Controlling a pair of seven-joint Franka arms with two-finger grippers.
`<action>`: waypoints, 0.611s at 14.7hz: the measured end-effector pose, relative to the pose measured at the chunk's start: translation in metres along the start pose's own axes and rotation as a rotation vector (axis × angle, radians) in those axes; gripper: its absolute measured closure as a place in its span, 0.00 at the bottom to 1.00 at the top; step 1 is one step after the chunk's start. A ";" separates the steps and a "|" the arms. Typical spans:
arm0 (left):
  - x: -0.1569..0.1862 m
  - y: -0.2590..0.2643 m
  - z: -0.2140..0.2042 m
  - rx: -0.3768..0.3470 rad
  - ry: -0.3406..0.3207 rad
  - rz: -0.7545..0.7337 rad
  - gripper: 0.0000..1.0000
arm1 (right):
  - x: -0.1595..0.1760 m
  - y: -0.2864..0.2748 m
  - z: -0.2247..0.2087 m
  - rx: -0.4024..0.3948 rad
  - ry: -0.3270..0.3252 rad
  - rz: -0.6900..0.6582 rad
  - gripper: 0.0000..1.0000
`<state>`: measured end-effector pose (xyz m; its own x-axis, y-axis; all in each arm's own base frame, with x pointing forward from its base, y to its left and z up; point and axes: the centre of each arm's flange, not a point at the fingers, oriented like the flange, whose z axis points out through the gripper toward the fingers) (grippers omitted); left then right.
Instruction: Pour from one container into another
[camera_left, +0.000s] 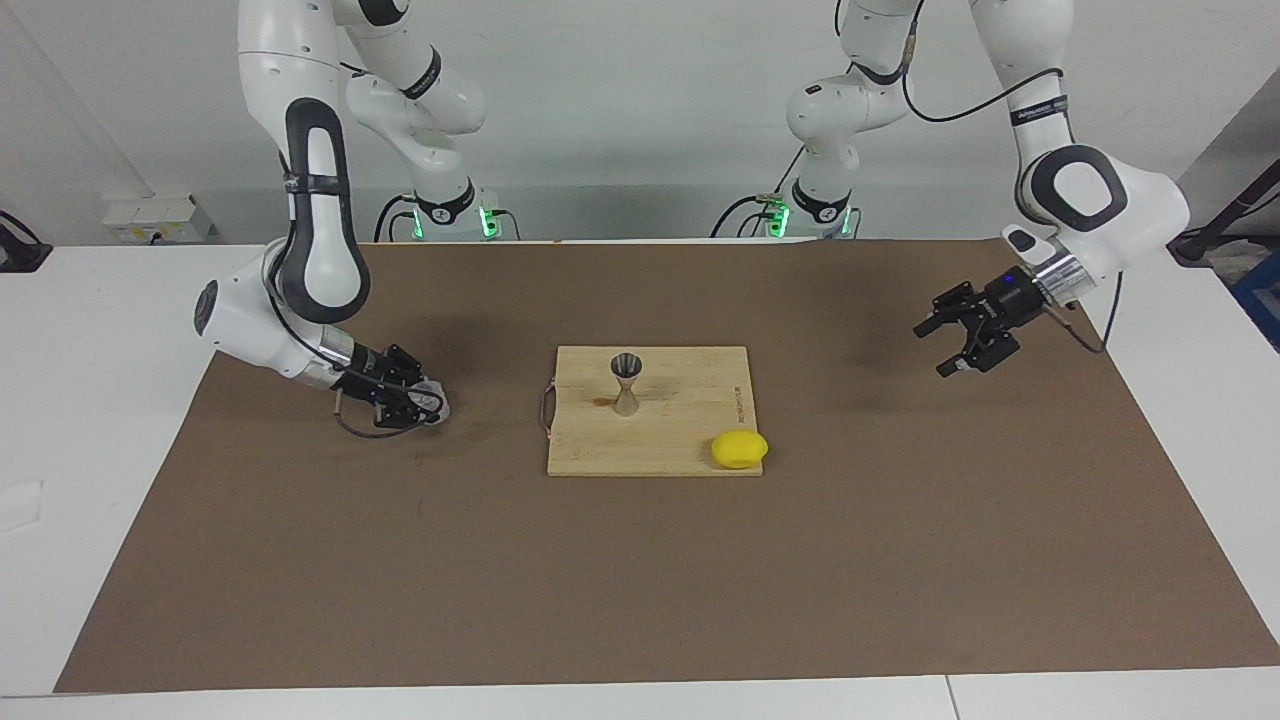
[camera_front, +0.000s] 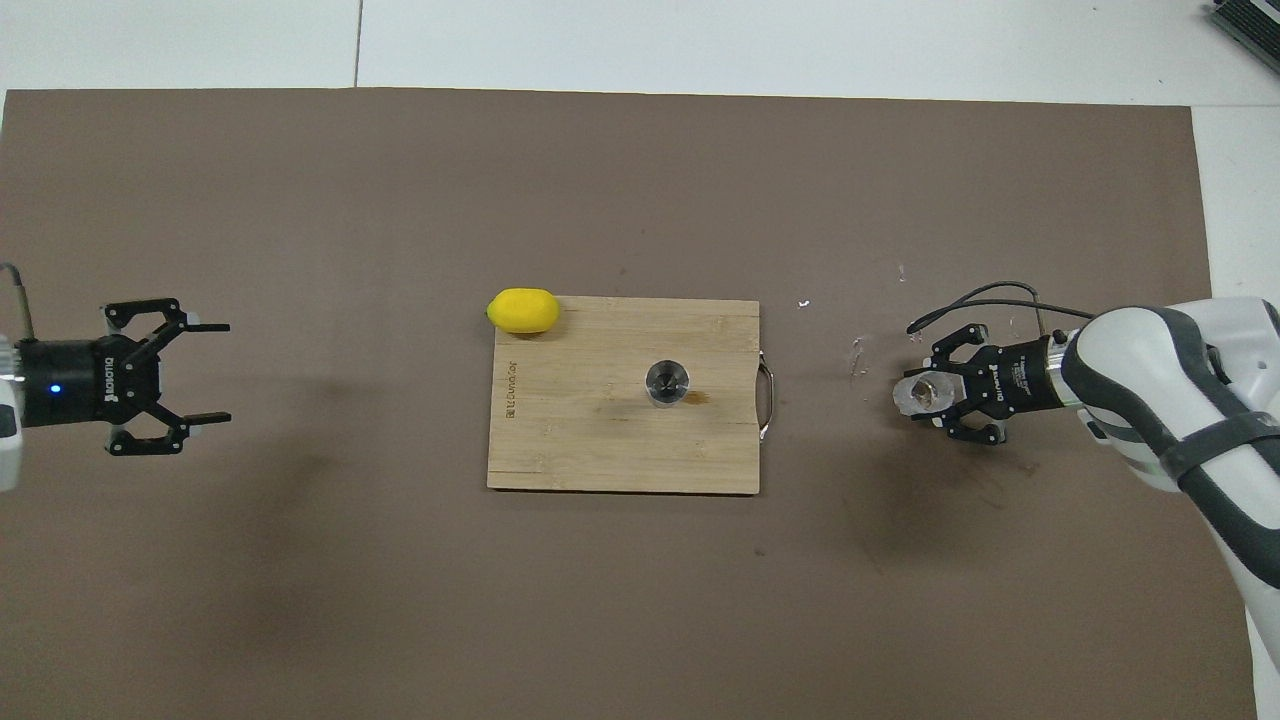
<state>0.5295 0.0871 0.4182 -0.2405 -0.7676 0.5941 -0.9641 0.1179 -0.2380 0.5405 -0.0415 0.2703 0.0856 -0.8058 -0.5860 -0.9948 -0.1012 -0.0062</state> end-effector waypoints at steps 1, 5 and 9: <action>0.008 -0.011 -0.013 -0.021 -0.049 -0.011 0.00 | 0.000 0.000 -0.001 0.001 0.000 0.001 0.49; 0.028 -0.037 -0.049 -0.054 -0.144 -0.183 0.00 | -0.006 -0.003 -0.009 0.018 0.004 0.025 0.49; 0.030 -0.044 -0.061 -0.073 -0.232 -0.445 0.00 | -0.051 -0.012 -0.016 0.030 0.011 0.040 0.49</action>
<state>0.5579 0.0969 0.4931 0.2186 -0.8725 0.4370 -0.9749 -0.2148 0.0587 0.5487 -0.0080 0.3132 0.0463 -0.8152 -0.5773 -0.9987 -0.0513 -0.0076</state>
